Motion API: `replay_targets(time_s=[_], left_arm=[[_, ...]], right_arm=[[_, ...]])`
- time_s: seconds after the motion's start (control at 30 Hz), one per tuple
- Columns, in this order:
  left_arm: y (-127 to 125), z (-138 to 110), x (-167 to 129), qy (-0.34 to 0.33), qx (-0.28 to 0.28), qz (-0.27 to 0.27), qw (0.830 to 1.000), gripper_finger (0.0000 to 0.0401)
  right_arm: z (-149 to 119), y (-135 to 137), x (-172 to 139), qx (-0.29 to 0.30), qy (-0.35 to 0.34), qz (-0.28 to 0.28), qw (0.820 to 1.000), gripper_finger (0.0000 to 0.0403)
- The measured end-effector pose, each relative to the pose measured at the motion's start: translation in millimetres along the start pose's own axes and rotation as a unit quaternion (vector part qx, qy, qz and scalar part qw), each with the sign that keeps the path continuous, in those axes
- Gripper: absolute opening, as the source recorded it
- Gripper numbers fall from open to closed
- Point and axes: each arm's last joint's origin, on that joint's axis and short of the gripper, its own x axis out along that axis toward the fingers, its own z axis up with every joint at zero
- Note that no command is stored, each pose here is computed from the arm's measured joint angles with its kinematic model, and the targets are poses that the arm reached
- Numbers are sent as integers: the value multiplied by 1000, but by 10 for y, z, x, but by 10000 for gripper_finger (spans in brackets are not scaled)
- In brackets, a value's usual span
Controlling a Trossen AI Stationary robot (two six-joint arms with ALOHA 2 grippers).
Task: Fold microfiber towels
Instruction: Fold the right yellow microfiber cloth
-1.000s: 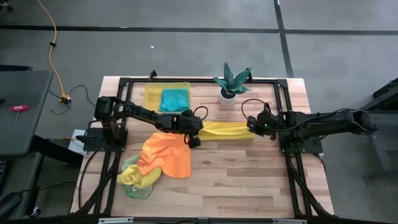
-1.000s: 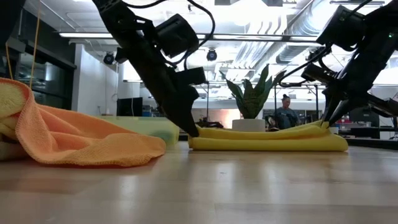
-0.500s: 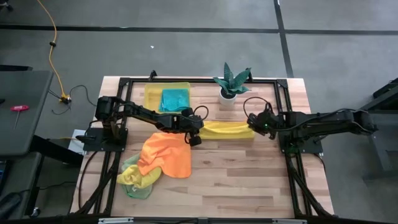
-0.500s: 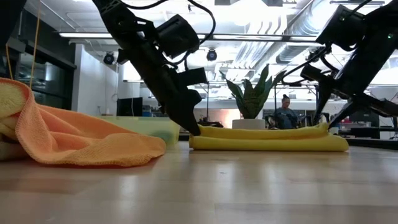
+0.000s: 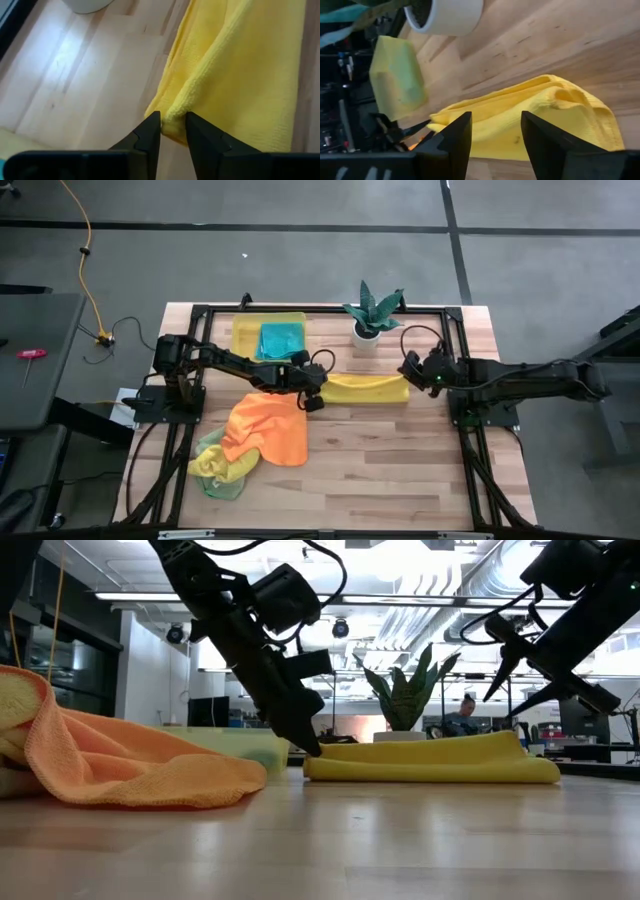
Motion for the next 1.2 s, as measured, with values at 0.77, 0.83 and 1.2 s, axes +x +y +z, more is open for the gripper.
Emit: replay_targets(time_s=[0.77, 0.83, 1.2], left_arm=[[302, 233, -517, -42, 53, 70, 995, 240], [347, 303, -678, -70, 22, 44, 996, 240], [323, 395, -1391, -344, -130, -251, 895, 142]], right_arm=[[-24, 191, -39, -84, 4, 101, 991, 158], [-49, 252, -31, -118, 19, 129, 985, 143], [-264, 358, 333, -240, 124, 106, 957, 8]])
